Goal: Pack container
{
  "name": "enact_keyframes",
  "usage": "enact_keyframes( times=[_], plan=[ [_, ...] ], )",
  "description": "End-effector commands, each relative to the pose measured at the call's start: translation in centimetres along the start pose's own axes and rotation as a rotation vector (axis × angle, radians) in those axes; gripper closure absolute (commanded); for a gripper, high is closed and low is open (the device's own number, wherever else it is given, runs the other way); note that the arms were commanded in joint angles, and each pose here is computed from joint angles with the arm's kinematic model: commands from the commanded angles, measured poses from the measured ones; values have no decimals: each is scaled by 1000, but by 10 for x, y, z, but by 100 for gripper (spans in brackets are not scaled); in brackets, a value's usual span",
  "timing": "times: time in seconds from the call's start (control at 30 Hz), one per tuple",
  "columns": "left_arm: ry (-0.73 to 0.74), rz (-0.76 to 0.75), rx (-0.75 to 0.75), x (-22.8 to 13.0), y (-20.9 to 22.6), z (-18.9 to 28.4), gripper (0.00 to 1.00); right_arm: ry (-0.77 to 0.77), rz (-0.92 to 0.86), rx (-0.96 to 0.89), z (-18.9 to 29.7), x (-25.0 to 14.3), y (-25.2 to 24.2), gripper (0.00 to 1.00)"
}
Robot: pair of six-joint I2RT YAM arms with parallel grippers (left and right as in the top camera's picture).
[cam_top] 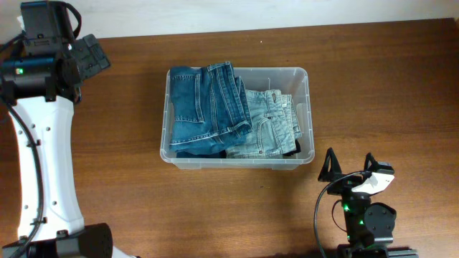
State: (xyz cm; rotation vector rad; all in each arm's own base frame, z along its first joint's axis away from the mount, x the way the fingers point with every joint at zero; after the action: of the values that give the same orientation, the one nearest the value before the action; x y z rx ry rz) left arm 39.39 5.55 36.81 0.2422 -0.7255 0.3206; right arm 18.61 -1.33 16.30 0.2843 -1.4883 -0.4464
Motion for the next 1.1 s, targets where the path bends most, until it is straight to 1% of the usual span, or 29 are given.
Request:
enact_keyframes(
  times=[0.0,0.63,0.73,0.83,0.97,1.07],
  plan=[
    [3,0,12,0,1,-2,1,-3,9,-14,0,-1,-3,1],
    [6,-1,13,-1,1,-3,1,-3,9,-14,0,-1,-3,1],
    [-29,7,14,-1,8,20,1,-3,9,-14,0,-1,-3,1],
    [-26,-6,6,-16,17,60,1,-3,9,-14,0,-1,-3,1],
    [-48,-45,-40,-44,24,122,1,-3,9,-14,0,-1,-3,2],
    [-91,-88,-108,-73,27,168,1,-3,8,-14,0,-1,-3,1]
  ],
)
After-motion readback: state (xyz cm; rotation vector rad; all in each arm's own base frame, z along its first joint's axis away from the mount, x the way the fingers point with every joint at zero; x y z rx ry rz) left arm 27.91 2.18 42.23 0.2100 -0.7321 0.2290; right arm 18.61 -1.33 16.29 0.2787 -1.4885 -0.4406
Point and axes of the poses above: each gripper's point midway between its finger pads, its own z axis back along the fingers, its own y axis along the line the jaws close on, x = y × z, the point moved 6 cm from there along z, back along the fingers, and after that the axes turned 10 degrees about -z, right-handed, at the moved point
